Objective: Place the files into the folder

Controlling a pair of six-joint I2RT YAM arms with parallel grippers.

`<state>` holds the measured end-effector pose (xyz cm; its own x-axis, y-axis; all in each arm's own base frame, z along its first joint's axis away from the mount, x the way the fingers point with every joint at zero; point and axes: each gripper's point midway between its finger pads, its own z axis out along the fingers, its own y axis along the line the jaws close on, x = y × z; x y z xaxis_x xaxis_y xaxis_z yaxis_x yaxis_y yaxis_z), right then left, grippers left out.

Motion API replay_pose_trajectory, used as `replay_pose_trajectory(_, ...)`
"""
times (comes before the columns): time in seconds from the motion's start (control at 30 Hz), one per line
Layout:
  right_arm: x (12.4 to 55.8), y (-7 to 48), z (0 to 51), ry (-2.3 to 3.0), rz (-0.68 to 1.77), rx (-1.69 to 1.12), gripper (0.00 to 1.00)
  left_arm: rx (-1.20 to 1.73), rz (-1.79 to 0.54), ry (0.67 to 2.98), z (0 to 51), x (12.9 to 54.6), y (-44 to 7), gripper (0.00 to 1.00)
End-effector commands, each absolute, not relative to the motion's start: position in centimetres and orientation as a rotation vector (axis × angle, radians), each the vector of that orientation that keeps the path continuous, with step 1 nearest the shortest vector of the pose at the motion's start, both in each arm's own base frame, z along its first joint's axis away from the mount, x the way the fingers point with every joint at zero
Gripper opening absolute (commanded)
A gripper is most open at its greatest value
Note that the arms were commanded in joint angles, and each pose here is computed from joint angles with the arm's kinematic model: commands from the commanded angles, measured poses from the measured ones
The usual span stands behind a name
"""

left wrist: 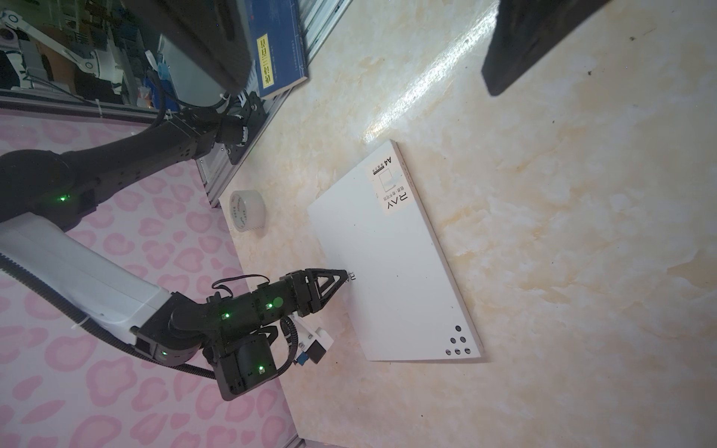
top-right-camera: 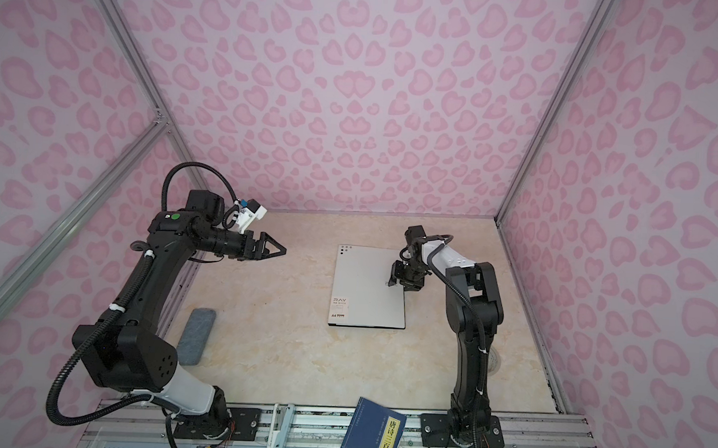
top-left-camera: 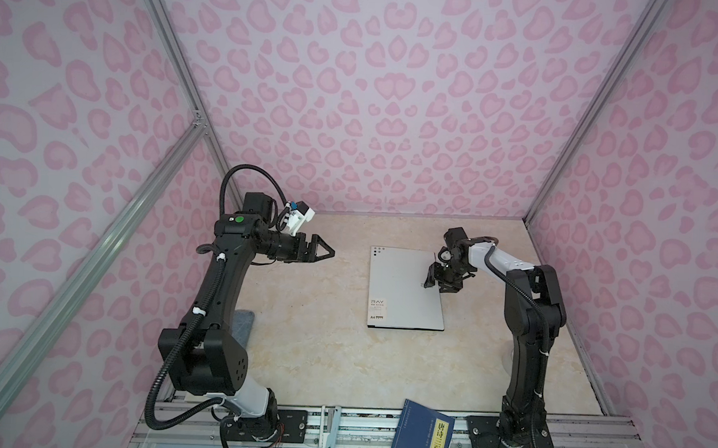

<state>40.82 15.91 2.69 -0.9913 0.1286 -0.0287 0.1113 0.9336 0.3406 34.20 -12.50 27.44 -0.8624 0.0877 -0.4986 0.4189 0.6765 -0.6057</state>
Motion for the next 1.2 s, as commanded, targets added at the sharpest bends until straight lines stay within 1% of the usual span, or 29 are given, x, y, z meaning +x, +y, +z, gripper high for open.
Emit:
replay_pose_trajectory(0.0, 40.5, 17.1, 2.2, 3.068, 0.525, 0.177, 0.60, 0.411, -1.018, 2.442, 27.6, 34.3, -12.4, 0.97)
replay_pose_trajectory(0.33, 40.3, 21.1, 2.5, 3.069, 0.584, 0.121, 0.60, 0.396, -1.012, 2.454, 27.1, 34.4, -12.2, 0.97)
replay_pose_trajectory(0.43, 40.4, 21.3, 2.4, 3.065, 0.569, 0.112, 0.60, 0.385, -0.998, 2.461, 26.8, 34.6, -12.1, 0.97)
replay_pose_trajectory(0.53, 41.4, 20.2, 2.9, 3.026, 0.482, 0.114, 0.61, 0.350, -0.949, 2.461, 26.4, 35.7, -11.6, 0.97)
replay_pose_trajectory(0.67, 44.3, 19.1, 5.9, 2.878, 0.484, 0.133, 0.61, 0.242, -0.763, 2.466, 26.1, 38.7, -9.6, 0.97)
replay_pose_trajectory(0.83, 47.4, 17.8, 12.3, 2.590, 0.470, 0.079, 0.63, 0.146, -0.434, 2.408, 26.4, 41.9, -5.8, 0.97)
replay_pose_trajectory(0.87, 47.7, 17.5, 13.6, 2.527, 0.466, 0.060, 0.68, 0.126, -0.366, 2.381, 26.6, 42.3, -5.0, 0.97)
replay_pose_trajectory(0.9, 47.9, 17.2, 15.0, 2.471, 0.459, 0.041, 0.77, 0.108, -0.313, 2.358, 26.8, 42.5, -4.3, 0.97)
replay_pose_trajectory(0.93, 48.2, 17.0, 16.4, 2.420, 0.454, 0.022, 0.83, 0.101, -0.273, 2.322, 27.2, 42.7, -3.8, 0.97)
replay_pose_trajectory(0.97, 47.7, 16.6, 16.4, 2.397, 0.429, -0.008, 0.87, 0.083, -0.226, 2.278, 27.4, 42.8, -3.1, 0.97)
replay_pose_trajectory(1.03, 47.5, 15.7, 18.1, 2.317, 0.370, -0.050, 0.97, 0.051, -0.152, 2.178, 28.1, 42.8, -2.1, 0.97)
replay_pose_trajectory(1.17, 46.6, 13.2, 20.1, 2.175, 0.198, -0.109, 0.98, -0.001, -0.074, 2.027, 28.7, 41.7, -0.8, 0.97)
